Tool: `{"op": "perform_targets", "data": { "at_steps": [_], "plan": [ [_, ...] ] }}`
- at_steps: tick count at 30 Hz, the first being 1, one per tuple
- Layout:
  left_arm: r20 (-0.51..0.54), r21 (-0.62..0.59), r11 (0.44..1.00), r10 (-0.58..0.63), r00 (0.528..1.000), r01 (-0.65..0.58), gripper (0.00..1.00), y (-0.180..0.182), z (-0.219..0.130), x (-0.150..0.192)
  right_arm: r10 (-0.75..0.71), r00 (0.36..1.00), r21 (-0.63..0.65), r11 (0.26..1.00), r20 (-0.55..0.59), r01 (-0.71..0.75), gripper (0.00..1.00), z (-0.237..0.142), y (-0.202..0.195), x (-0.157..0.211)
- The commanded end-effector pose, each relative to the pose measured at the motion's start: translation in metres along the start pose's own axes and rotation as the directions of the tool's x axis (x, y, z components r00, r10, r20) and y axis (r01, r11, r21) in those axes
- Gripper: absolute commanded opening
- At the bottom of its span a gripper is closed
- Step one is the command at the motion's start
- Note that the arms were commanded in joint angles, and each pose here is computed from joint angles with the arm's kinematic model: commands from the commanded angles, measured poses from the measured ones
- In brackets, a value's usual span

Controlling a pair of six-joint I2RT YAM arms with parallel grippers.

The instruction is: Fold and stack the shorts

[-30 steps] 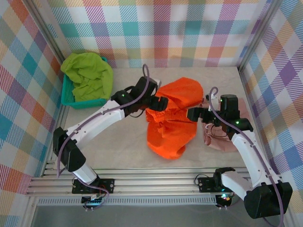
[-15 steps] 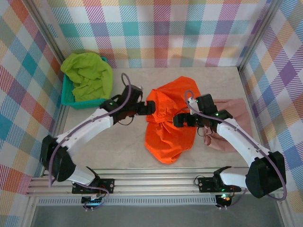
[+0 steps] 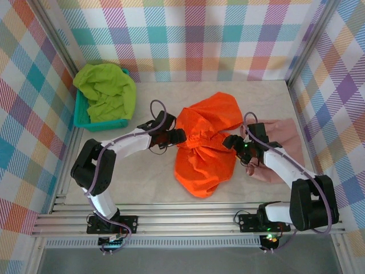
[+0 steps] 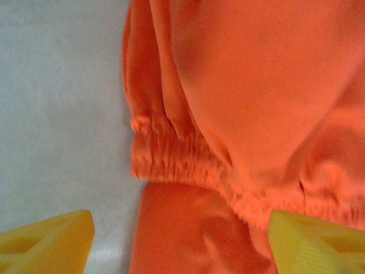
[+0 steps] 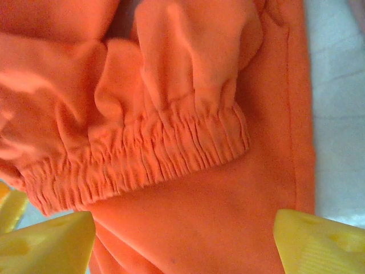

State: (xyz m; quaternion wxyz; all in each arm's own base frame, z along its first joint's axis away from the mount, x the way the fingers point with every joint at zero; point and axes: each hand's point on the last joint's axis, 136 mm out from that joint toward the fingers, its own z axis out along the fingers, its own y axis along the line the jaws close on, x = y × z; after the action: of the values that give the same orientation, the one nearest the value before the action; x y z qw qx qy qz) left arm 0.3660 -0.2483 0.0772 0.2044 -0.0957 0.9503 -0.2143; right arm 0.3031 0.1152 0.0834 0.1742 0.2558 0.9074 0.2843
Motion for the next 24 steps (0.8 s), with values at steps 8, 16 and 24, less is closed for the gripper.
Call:
{"op": "perform_targets", "data": {
  "at_steps": [8, 16, 24],
  "plan": [
    [-0.067, 0.021, 0.997, -0.077, 0.995, 0.079, 0.63, 0.007, 0.034, 0.013, 0.094, 0.995, -0.007, 0.996, 0.026, -0.094, 0.73, 0.017, -0.006, -0.023],
    [-0.085, 0.002, 0.996, -0.088, 0.992, 0.089, 0.53, 0.012, 0.050, 0.016, 0.097, 0.995, -0.035, 0.995, -0.035, -0.098, 0.63, 0.034, -0.002, -0.020],
    [-0.095, -0.018, 0.995, -0.099, 0.991, 0.098, 0.45, 0.015, 0.064, 0.016, 0.066, 0.996, -0.026, 0.997, -0.064, -0.068, 0.54, 0.051, -0.003, -0.023]
  ]
}}
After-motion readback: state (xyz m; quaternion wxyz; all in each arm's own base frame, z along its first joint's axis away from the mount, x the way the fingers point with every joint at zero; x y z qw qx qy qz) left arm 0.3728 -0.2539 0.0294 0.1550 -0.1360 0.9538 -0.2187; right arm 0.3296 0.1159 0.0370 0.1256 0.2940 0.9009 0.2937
